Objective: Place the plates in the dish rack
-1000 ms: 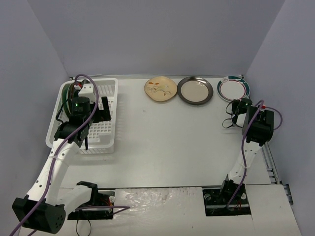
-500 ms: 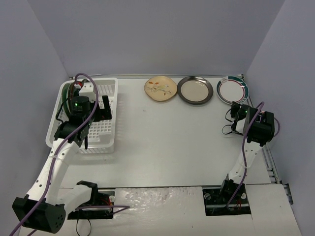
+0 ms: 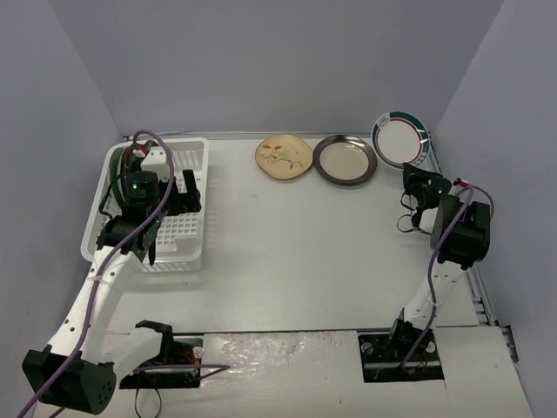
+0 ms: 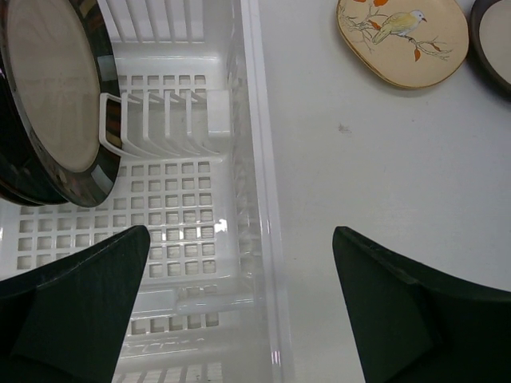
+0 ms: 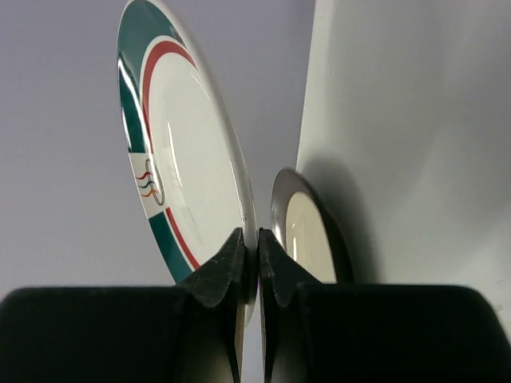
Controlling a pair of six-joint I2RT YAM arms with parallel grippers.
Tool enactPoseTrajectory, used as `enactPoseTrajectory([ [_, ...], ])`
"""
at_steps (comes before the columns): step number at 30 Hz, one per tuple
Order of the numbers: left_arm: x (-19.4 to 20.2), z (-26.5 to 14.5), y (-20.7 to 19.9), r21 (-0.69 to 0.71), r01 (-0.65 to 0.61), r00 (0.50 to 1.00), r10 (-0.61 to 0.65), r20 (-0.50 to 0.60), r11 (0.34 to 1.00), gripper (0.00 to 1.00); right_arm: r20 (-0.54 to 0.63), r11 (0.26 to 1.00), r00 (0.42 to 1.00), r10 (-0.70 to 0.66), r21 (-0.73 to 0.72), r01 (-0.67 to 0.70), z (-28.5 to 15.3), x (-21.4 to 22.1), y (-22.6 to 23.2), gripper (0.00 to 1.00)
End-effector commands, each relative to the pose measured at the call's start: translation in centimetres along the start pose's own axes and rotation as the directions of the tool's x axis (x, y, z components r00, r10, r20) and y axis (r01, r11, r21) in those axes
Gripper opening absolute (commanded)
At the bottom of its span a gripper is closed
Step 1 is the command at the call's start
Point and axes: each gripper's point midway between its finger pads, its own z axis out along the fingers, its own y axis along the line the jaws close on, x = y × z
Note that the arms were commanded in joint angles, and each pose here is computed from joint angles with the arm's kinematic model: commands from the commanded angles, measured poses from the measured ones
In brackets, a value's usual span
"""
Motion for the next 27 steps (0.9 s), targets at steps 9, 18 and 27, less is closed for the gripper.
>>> enactPoseTrajectory([
  [9,-5.4,0.5,-6.7,0.322,0.156,0.979,-0.189,0.075,0.934,0.97,-0.424,0.794,0.852,-0.308,-0.607,-0.015,-10.2,17.0,16.5,0.0],
  [18,-8.3,1.3,-10.0,0.445,0.219,0.963,-0.265,0.044,0.868,0.97,-0.606,0.742,0.657,-0.448,-0.662,-0.105,-17.6,27.5,17.3,0.0],
  [27,-9.1,2.4,-12.3,0.491,0.267,0.952,-0.307,0.001,0.83,0.97,-0.661,0.699,0.519,-0.542,-0.697,-0.158,-23.0,33.4,17.1,0.0],
])
